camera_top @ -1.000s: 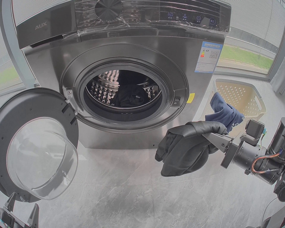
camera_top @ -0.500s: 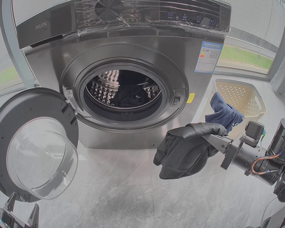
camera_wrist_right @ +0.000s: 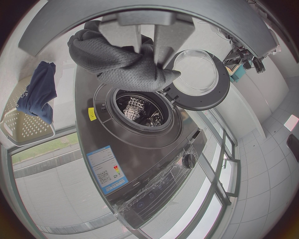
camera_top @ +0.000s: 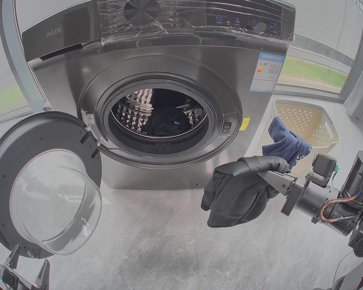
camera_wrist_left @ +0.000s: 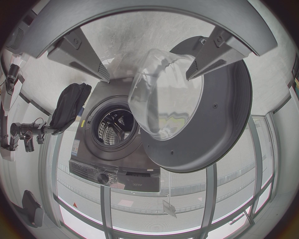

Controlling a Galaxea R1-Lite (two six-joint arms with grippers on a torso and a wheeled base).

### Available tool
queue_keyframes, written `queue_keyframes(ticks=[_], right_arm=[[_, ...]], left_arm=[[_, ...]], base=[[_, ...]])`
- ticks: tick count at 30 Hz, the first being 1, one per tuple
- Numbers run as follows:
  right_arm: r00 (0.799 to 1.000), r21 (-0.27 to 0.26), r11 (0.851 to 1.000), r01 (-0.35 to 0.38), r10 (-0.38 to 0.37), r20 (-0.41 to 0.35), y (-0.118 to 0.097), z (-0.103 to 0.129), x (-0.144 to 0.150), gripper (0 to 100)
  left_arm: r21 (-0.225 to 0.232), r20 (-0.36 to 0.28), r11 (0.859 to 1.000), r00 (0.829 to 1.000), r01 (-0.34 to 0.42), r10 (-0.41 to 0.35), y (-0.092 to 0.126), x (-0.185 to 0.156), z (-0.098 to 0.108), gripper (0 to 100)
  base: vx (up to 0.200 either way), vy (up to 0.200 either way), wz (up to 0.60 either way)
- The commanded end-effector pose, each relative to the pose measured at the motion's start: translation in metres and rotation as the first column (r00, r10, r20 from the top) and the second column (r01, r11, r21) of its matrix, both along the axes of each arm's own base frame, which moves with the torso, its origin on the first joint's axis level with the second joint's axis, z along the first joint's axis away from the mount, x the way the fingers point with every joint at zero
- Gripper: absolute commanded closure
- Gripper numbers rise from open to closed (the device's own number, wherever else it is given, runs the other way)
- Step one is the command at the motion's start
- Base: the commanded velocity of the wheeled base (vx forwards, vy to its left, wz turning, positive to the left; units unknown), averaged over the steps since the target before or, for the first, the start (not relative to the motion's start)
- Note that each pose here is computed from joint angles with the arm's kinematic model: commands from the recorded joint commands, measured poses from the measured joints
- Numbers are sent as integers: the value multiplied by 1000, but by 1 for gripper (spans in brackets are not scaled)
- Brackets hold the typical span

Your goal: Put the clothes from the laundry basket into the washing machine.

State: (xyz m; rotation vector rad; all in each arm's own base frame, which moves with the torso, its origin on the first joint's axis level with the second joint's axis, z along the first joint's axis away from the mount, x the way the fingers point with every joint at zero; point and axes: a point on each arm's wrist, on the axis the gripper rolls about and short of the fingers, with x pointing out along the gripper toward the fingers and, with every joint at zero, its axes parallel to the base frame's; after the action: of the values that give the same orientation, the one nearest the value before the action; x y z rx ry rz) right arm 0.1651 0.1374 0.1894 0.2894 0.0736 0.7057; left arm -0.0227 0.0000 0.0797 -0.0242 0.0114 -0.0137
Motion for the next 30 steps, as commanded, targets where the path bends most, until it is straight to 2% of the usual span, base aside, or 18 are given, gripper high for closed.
queue_keyframes(ticks=[1,7,13,18,21,24,30], right_arm=[[1000,-1,1000,-1,1,-1,0,0,0,100],[1000,-2,1000,-1,1,-2,0,-1,0,100],[1000,-5,1000,-2,2,-6,0,-2,0,100],[1000,-28,1000,-5,5,-2,3,-5,1,100],[1000,-45,999,-30,29,-4,11,-8,-1,100],[1000,-57,998,-20,20,-6,18,-9,-7,100],[998,-47,997,-55,55,2,29,-6,-14,100]], left_arm=[[0,-6,1000,1000,2,-2,0,0,-4,0],[0,-7,1000,1000,3,-3,0,1,-3,0],[0,-4,1000,1000,0,0,0,0,-3,0],[7,-1,1000,1000,-5,5,0,0,-4,0],[24,4,1000,1000,-4,4,0,0,-4,0],[35,4,999,1000,-9,9,0,0,-4,0],[38,6,999,1000,-6,6,0,0,-4,0]], base=[[0,0,0],[0,0,0],[200,0,0],[0,0,0],[0,0,0],[0,0,0],[0,0,0]])
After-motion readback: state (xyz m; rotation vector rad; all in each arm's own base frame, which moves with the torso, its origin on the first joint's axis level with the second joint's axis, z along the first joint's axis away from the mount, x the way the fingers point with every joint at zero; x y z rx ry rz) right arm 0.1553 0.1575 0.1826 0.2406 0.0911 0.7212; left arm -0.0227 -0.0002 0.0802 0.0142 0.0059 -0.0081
